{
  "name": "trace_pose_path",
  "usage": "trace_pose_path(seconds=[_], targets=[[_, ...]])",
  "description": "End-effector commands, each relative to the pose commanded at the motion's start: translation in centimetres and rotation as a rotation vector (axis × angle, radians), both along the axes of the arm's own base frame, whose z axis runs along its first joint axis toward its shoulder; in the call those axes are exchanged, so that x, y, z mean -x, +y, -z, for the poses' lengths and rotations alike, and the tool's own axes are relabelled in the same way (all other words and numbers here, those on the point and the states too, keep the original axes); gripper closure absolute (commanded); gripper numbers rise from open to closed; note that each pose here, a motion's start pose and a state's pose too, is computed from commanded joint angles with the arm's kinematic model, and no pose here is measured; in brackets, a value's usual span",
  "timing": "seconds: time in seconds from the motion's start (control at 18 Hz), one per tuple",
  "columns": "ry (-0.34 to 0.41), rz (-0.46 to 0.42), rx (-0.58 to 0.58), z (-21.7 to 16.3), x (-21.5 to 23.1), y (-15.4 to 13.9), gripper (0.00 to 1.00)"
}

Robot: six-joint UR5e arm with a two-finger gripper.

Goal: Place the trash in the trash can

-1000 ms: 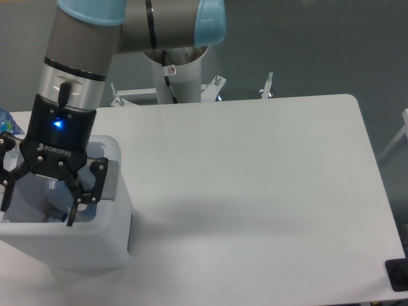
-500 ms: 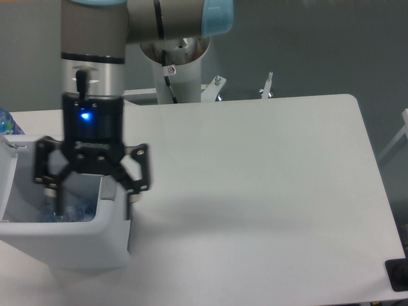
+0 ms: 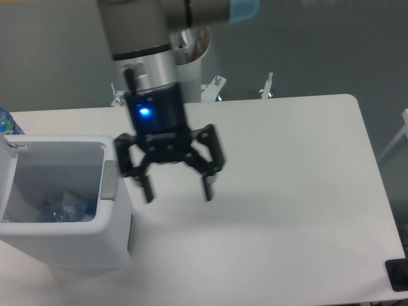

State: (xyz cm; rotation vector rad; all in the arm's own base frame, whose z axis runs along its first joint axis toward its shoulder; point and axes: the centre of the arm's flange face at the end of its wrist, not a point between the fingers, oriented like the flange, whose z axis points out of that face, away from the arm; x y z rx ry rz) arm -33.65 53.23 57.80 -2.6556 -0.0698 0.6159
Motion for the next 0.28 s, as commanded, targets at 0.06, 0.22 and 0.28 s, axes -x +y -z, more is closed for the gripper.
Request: trace_pose_path(seconds=[0.06, 0.22, 0.28], targets=[[-0.001, 0.007, 0.017, 0.0, 0.4, -0.4, 0.00], [-0.003, -0.005, 0.028, 0.0, 1.3, -1.4, 0.00], [-0.003, -0.007, 0.028, 0.0, 1.4, -1.4, 0.00]])
